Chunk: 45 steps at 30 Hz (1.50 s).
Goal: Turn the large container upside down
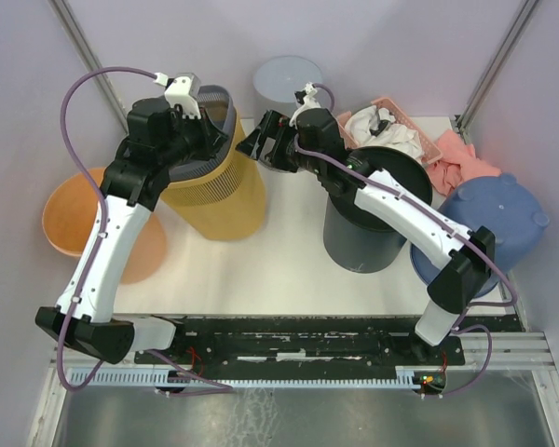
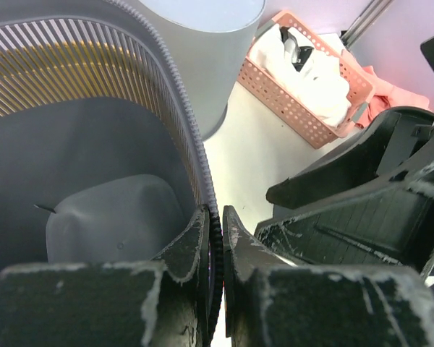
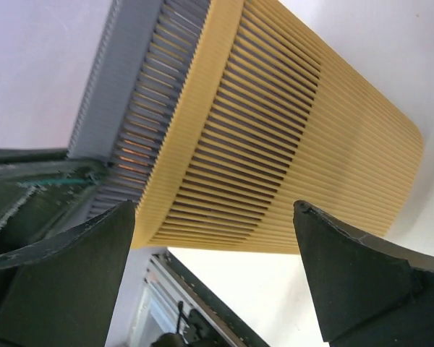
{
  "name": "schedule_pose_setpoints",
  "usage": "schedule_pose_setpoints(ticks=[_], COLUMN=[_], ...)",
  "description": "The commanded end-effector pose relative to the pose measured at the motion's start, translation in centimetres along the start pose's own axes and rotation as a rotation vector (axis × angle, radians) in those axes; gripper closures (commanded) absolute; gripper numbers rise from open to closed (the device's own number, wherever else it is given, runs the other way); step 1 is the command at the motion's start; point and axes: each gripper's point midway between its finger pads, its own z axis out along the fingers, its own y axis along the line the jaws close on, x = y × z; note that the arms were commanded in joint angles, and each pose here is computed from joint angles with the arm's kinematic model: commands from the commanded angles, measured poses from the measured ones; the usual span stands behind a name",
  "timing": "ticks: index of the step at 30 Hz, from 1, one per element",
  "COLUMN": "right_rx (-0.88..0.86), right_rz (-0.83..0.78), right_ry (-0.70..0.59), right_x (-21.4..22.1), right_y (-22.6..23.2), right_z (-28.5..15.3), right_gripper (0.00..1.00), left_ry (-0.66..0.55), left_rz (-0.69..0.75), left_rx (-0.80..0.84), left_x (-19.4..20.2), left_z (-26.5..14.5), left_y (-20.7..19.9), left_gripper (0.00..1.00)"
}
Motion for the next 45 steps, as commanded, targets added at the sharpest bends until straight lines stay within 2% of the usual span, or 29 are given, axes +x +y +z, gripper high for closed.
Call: schedule_pose_setpoints(ticks=[1,9,12,19,26,29,35,40,45], right_rx=[-0.112,-0.029,0.044,0.187,0.236,0.237,0.247,0.193,0.142], right_rz=[0.085,0.109,0.095,0.108,0.138,0.139,0.145,0.165,0.177], right_ry=[-0.094,-0.035,0.009,0.042,0.066,0.061,0.038,0.004,-0.038], right_x=[-3.4,-1.4,0.4,3.7,5.1,5.1,4.8,3.2,1.3], right_y=[3.5,1.1,-1.3,-6.8,-9.0,-9.1,-9.6,-8.3,-6.3], right_z=[0.1,3.5,4.0,3.9,4.0,4.2,5.3,6.7,8.2], right_gripper=[0.01,0.02,0.02,0.02,0.02,0.02,0.02,0.02,0.03], left_ry=[-0.135,-0.172,-0.188,-0.268,-0.365,-0.449,-0.695,-0.792,-0.857], left_rz=[-0.027,-0.048,-0.038,0.001,0.045,0.081,0.137,0.144,0.143], left_rx=[0.099,0.174,0.204,0.244,0.254,0.258,0.219,0.204,0.208], left_x=[-3.5,-4.4,-5.3,-10.3,-15.1,-18.2,-24.1,-25.1,-25.5], left_z=[-1.7,-3.3,-3.4,-3.7,-6.0,-8.4,-15.9,-20.8,-24.0], left_y=[-2.6,-4.6,-5.6,-7.7,-9.7,-10.4,-11.1,-11.2,-11.4], left_gripper=[0.97,0.97,0.97,0.97,0.97,0.97,0.97,0.97,0.97])
